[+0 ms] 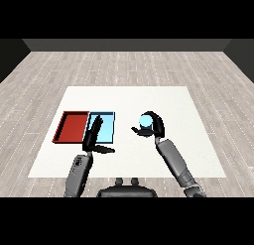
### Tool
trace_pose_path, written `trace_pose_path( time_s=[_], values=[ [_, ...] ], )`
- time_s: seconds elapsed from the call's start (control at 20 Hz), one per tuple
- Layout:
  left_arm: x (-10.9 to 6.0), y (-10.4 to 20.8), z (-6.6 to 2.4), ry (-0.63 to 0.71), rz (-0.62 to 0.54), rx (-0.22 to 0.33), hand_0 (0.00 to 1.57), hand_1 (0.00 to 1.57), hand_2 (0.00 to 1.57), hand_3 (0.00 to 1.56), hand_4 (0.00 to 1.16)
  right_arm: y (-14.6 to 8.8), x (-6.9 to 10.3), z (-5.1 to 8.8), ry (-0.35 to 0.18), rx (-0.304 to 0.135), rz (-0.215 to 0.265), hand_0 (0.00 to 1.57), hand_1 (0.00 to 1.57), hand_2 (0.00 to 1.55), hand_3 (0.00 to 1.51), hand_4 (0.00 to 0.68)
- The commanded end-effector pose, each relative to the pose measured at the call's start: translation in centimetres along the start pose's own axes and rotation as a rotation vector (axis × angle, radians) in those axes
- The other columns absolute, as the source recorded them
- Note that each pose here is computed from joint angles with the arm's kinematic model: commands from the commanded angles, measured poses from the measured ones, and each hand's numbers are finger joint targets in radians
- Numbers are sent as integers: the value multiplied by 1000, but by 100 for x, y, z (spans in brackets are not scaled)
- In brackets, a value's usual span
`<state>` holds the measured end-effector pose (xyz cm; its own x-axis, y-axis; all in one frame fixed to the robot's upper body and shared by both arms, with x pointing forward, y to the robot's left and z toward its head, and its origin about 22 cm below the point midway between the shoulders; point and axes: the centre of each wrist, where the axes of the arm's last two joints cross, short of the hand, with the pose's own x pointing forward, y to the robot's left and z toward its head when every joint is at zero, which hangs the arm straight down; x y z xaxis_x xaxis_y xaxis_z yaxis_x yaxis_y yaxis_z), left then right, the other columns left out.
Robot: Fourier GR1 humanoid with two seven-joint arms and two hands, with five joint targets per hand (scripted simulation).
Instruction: Pick the blue can and put it in the blue box
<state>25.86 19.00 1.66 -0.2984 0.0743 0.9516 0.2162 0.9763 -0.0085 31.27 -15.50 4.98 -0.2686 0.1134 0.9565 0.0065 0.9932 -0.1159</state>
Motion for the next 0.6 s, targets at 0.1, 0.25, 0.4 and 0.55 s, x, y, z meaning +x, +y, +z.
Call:
trace_pose_path(
  time_s=[0.1, 0.25, 0.4, 0.55],
  values=[
    [-57, -122, -63, 14, 17, -19, 0, 0, 0, 0, 0, 59, 116, -14, -15, 9, 21, 1428, 1428, 1450, 1401, 616],
    [-134, -295, -78, 26, 57, -37, 0, 0, 0, 0, 0, 83, 151, -1, -20, 15, 23, 1428, 1428, 1450, 1401, 616],
    [-90, -327, -194, 79, 54, -60, 0, 0, 0, 0, 0, 5, 178, -101, -33, 21, 39, 1440, 1440, 1451, 1399, 615],
    [-197, -426, -226, 89, 84, -84, 0, 0, 0, 0, 0, 186, 283, -8, -45, 37, 30, 1450, 1450, 1454, 1398, 612]
  ],
)
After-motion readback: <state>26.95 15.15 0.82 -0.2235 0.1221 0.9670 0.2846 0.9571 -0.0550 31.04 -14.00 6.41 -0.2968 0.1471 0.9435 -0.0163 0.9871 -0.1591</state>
